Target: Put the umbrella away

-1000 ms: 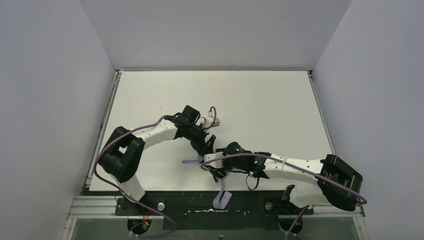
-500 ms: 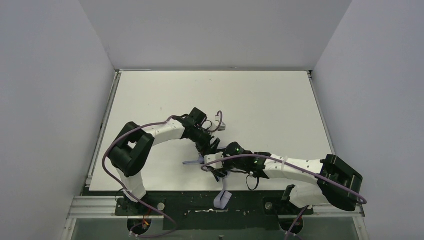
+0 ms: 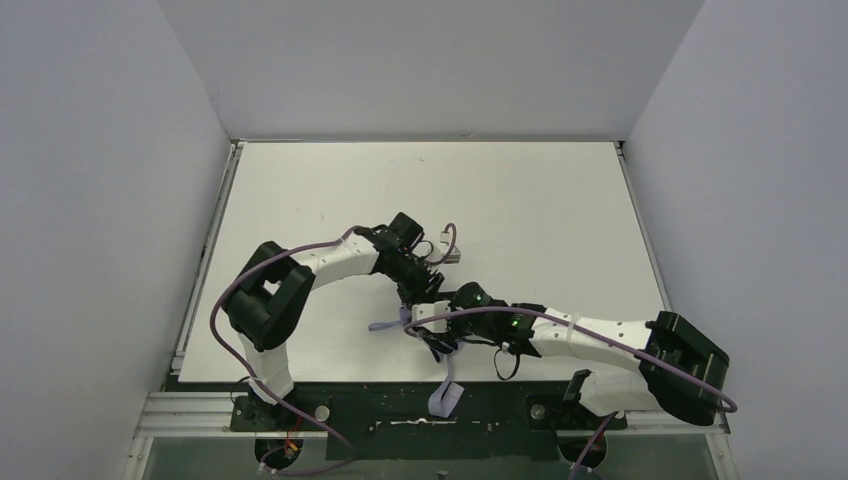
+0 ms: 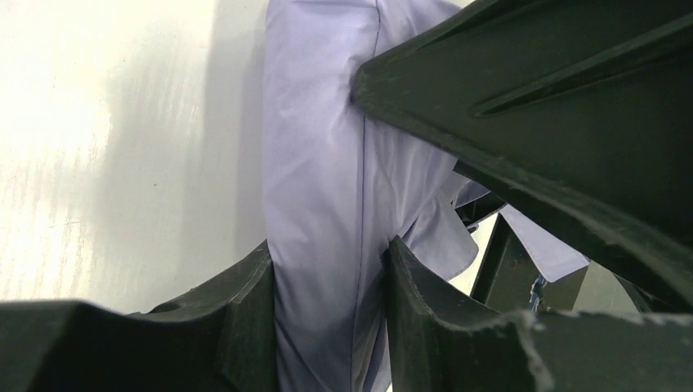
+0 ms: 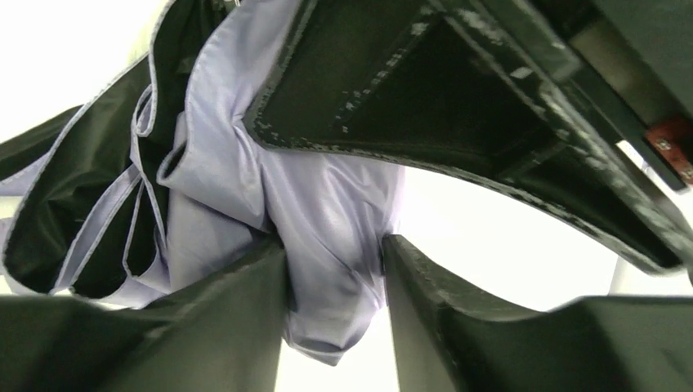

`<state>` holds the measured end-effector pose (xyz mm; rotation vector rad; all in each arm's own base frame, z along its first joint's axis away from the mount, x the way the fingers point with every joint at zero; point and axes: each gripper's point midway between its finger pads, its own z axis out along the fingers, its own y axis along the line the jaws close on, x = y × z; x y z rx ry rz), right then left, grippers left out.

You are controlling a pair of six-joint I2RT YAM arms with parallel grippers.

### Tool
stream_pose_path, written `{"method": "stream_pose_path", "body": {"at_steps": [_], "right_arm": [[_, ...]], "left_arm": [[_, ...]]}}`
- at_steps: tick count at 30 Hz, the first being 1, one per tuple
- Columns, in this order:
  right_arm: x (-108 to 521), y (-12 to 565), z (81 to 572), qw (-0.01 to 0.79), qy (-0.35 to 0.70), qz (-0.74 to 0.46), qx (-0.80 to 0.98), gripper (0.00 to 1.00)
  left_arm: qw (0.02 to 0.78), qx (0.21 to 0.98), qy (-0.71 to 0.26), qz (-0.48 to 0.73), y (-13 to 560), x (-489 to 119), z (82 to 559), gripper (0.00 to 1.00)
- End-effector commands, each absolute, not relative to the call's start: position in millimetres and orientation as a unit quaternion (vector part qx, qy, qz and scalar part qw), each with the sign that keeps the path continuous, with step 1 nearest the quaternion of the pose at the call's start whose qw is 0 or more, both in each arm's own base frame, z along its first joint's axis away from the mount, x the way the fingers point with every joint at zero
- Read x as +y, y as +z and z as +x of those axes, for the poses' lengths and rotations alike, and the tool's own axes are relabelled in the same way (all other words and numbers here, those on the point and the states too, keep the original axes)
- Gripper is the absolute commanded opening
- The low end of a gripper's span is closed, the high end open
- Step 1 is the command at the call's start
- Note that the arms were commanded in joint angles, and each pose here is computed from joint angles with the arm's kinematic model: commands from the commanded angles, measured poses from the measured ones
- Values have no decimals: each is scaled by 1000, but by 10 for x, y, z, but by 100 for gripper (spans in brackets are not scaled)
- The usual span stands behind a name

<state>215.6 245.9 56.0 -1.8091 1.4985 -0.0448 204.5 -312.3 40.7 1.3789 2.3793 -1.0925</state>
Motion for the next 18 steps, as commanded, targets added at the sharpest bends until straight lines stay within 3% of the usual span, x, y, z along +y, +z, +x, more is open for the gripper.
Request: {"method": "stream_pose_path", "body": {"at_steps": [1, 7, 13, 18], "right_arm": [[2437, 982, 2314, 438, -31, -664, 605, 49], [2352, 1382, 2183, 471, -2, -609, 638, 66], [2261, 1912, 2042, 539, 114, -413, 726, 65], [2211, 1805, 1890, 473, 192, -222, 830, 57]], "left_arm": [[51, 814, -329, 476, 301, -3000, 1950, 14], [63, 839, -288, 457, 243, -2902, 2114, 10], [92, 860, -272, 422, 320, -2778, 2359, 8], [122, 888, -245, 369, 375, -2600, 2678, 5]]}}
